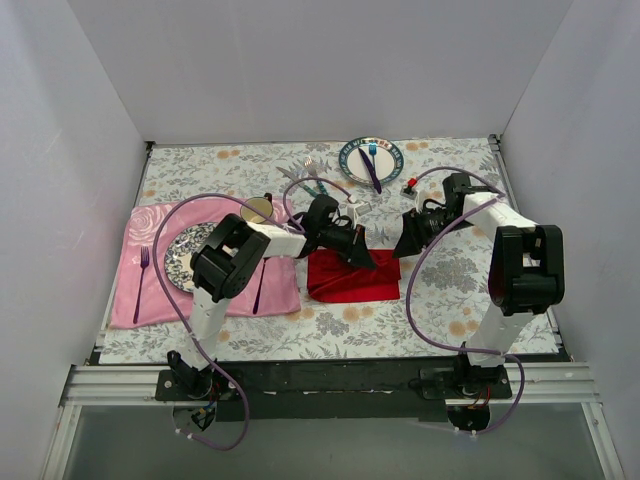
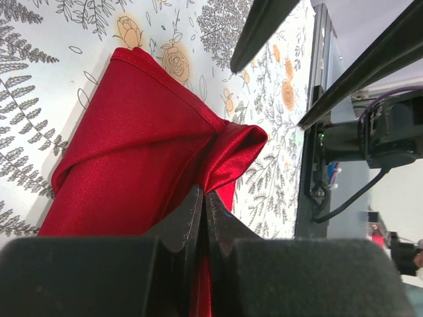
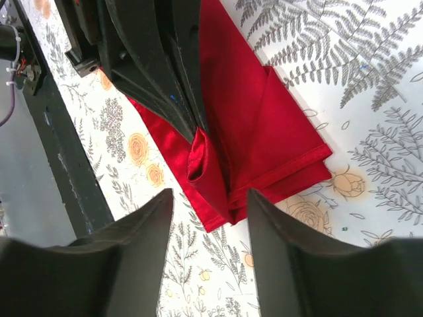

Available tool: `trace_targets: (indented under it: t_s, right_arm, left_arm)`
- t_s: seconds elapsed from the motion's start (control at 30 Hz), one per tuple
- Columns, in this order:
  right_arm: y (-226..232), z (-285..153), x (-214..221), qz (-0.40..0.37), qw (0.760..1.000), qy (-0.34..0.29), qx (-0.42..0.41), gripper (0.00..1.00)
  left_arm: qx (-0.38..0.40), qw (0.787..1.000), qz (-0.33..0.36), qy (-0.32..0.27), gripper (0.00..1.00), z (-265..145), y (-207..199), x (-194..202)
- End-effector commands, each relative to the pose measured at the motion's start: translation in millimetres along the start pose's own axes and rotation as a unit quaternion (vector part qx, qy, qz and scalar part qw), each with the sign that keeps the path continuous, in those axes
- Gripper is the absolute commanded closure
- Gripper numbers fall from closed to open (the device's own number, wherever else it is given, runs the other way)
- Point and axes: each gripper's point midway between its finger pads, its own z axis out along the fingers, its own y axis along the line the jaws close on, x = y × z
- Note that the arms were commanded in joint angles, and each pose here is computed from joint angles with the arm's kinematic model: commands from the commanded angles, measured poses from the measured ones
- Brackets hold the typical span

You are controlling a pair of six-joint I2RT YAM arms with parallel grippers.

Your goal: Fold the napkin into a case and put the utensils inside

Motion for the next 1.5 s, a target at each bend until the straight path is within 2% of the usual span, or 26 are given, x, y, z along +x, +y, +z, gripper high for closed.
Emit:
trace_targets:
  t_s: [0.0, 0.1, 0.13, 0.2, 0.37, 0.53, 0.7, 0.73, 0.83, 0.87, 0.9, 1.03, 1.23, 1.47]
  right_arm:
    - [8, 1, 1, -0.024, 1.000, 0.001, 0.002, 0.48]
    - [5, 9, 14, -0.018, 1.000, 0.020, 0.010, 0.47]
    - [2, 10, 14, -0.025, 0.999, 0.019, 0.015, 0.41]
    - [0, 14, 17, -0.022, 0.999, 0.020, 0.014, 0.38]
    - [-1, 21, 12, -0.023, 1.000, 0.012, 0.004, 0.39]
    - [-8, 25, 11, -0.019, 1.000, 0.017, 0.003, 0.62]
    - [-10, 28, 11, -0.012, 1.000, 0.019, -0.005, 0.78]
    - [-9, 28, 10, -0.011, 1.000, 0.019, -0.006, 0.86]
    - [-9, 28, 9, -0.010, 1.000, 0.017, -0.008, 0.99]
    - [-10, 28, 10, -0.007, 1.000, 0.018, -0.008, 0.99]
    - [-9, 29, 11, -0.009, 1.000, 0.021, -0.010, 0.99]
    - [-4, 28, 12, -0.016, 1.000, 0.019, -0.018, 0.99]
    - [-1, 28, 12, -0.014, 0.999, 0.020, -0.027, 0.99]
    - [-1, 27, 10, -0.014, 0.999, 0.018, -0.031, 0.99]
  left_arm:
    - [0.021, 1.000, -0.013, -0.012, 1.00, -1, -16, -17]
    - [0.023, 0.999, -0.019, -0.012, 1.00, -1, -14, -16]
    - [0.022, 0.999, -0.020, -0.013, 1.00, -2, -14, -16]
    - [0.024, 0.999, -0.024, -0.014, 1.00, -2, -14, -17]
    - [0.020, 0.999, -0.029, -0.015, 1.00, -3, -10, -17]
    - [0.022, 1.000, -0.018, -0.012, 1.00, -4, -10, -14]
    - [0.018, 1.000, -0.011, -0.013, 0.99, -3, -7, -14]
    - [0.017, 1.000, -0.011, -0.014, 0.98, -4, -7, -15]
    - [0.016, 1.000, -0.010, -0.015, 0.88, -3, -6, -16]
    - [0.015, 1.000, -0.003, -0.016, 0.83, -4, -7, -17]
    - [0.010, 1.000, 0.002, -0.017, 0.72, -4, -6, -18]
    - [-0.005, 0.999, 0.037, -0.031, 0.60, -8, -8, -29]
    - [-0.012, 0.998, 0.058, -0.033, 0.58, -2, -4, -42]
    - [-0.003, 0.998, 0.054, -0.025, 0.63, 1, -5, -38]
